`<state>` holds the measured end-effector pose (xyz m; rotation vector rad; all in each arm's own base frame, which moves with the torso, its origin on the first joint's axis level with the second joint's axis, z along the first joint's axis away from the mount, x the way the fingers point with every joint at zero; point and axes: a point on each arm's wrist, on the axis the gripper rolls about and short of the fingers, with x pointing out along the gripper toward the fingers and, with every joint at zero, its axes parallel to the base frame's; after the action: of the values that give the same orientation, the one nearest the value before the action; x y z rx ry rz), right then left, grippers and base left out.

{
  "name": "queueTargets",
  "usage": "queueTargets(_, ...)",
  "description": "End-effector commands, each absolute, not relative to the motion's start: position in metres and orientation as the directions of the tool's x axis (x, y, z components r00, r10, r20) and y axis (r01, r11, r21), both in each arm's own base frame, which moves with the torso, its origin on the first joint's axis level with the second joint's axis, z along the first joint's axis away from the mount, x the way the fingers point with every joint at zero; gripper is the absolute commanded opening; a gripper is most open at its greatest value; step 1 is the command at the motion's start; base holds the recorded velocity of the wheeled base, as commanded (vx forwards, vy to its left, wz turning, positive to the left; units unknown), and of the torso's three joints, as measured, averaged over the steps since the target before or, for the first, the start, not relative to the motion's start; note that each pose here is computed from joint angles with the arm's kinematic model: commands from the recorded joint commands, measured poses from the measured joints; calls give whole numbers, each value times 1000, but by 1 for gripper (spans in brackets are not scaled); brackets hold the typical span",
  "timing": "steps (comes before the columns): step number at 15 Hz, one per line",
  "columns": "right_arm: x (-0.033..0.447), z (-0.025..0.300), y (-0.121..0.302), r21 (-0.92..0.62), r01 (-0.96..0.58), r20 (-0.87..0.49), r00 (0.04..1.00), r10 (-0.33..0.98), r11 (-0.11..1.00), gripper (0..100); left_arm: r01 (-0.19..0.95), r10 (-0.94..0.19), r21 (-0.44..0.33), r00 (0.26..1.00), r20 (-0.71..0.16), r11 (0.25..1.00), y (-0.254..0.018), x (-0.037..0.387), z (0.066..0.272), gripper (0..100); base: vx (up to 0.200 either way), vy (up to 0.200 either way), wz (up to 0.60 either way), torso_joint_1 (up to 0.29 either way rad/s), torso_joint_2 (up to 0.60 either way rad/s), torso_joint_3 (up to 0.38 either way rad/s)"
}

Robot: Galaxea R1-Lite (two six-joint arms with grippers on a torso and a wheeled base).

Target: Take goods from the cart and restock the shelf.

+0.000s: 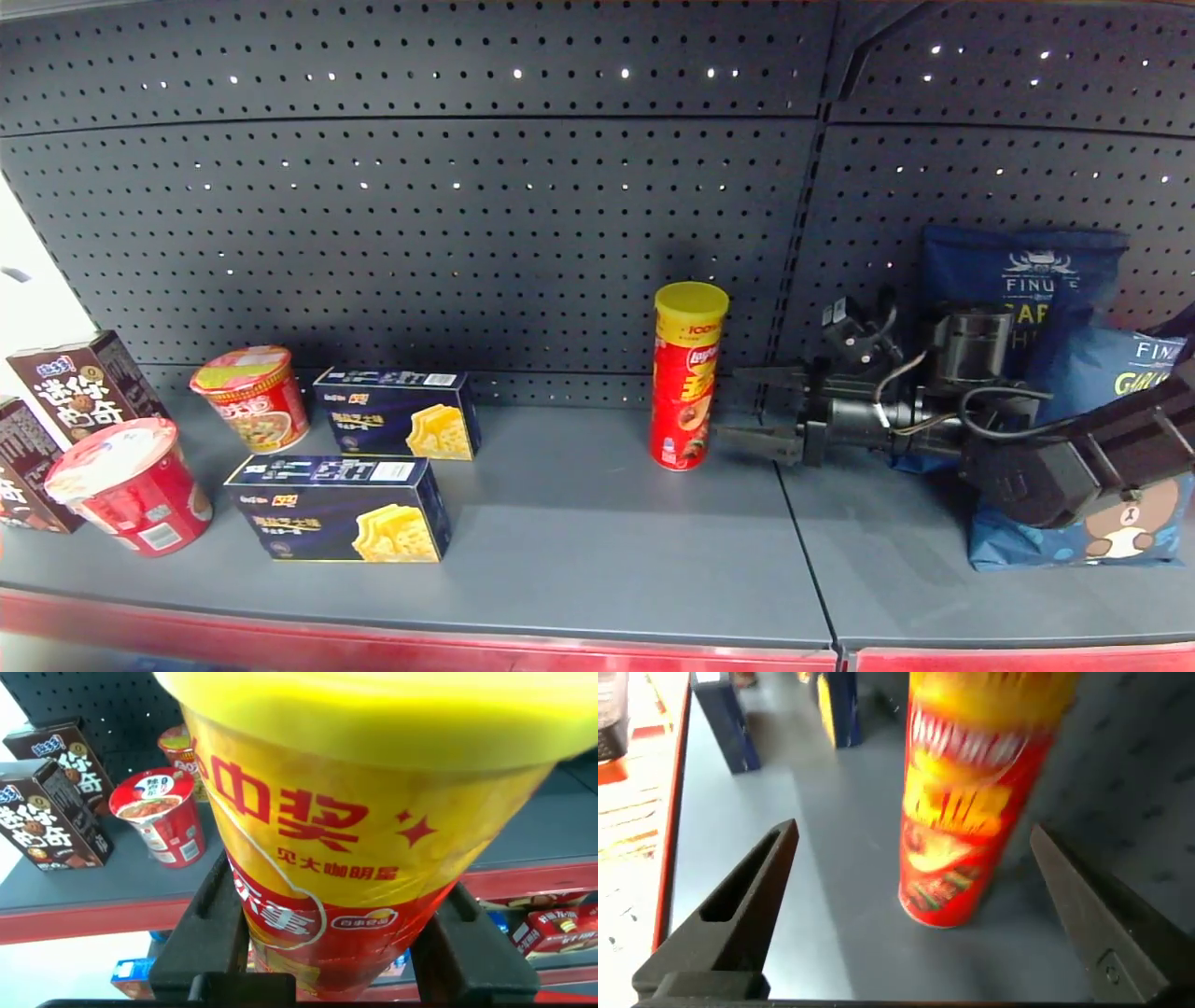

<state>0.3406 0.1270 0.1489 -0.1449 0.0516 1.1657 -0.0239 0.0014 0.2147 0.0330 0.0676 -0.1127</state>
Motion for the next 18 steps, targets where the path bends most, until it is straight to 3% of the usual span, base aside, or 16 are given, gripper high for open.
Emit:
queueTargets(1,353,123,136,-39,-936,-148,352,924,350,100,112,-110,31,992,-60,993,2,-26,214,0,0,0,0,0,0,0)
queueTargets(17,422,84,177,-3,-946,-93,322,942,323,100,117,-115,30,991,-70,993,1,-25,213,0,0,0,0,0,0,0)
queueTargets(18,421,85,180,-9,-950,-85,311,947,312,0,117,-115,30,990,-78,993,1,-25,211,0,0,0,0,0,0,0)
